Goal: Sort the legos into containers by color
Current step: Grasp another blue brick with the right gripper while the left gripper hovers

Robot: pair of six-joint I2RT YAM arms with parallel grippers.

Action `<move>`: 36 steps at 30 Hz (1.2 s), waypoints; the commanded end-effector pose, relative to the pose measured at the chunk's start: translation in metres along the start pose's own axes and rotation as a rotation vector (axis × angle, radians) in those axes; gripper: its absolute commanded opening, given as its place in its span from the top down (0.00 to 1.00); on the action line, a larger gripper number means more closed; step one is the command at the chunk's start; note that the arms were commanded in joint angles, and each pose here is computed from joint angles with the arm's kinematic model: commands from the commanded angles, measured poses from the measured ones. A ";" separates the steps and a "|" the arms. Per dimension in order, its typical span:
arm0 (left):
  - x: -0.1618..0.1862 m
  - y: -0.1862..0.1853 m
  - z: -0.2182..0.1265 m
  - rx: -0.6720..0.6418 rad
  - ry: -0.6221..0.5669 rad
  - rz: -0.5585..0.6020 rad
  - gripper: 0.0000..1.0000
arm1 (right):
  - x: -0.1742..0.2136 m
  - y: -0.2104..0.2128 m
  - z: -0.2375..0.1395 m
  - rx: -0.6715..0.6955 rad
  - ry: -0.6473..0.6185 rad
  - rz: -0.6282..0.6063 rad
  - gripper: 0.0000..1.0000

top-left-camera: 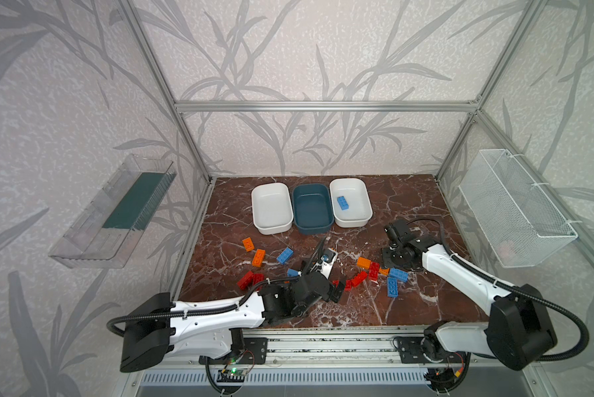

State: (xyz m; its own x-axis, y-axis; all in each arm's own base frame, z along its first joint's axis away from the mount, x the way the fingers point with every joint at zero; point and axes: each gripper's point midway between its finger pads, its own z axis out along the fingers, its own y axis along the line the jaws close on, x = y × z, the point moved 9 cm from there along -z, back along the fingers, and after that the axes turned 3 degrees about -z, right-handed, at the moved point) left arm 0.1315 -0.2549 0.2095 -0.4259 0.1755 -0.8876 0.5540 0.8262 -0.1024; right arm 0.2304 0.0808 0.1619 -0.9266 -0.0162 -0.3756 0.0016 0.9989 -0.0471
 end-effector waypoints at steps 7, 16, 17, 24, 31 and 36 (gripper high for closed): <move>0.008 0.004 -0.004 -0.071 -0.032 -0.036 0.01 | 0.029 -0.027 0.004 0.049 -0.031 0.202 0.21; 0.015 0.011 -0.008 -0.092 -0.036 -0.029 0.01 | 0.039 -0.030 0.020 0.012 0.038 0.227 0.21; 0.015 0.012 -0.008 -0.095 -0.038 -0.029 0.01 | 0.039 -0.029 0.021 0.013 0.042 0.223 0.21; 0.018 0.012 -0.004 -0.121 -0.024 0.001 0.01 | 0.035 -0.028 0.028 0.029 0.074 0.214 0.21; 0.021 0.013 -0.001 -0.138 -0.019 0.003 0.01 | 0.030 -0.029 0.034 0.045 0.108 0.210 0.21; 0.020 0.014 -0.002 -0.150 -0.023 0.010 0.01 | 0.027 -0.027 0.038 0.037 0.143 0.205 0.20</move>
State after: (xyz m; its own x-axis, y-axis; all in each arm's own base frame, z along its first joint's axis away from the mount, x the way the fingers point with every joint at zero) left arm 0.1277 -0.2420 0.1921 -0.4116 0.1741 -0.8946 0.4753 0.8785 -0.0478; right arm 0.2160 0.0514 0.1165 -0.9438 0.1953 -0.2668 0.2067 0.9783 -0.0150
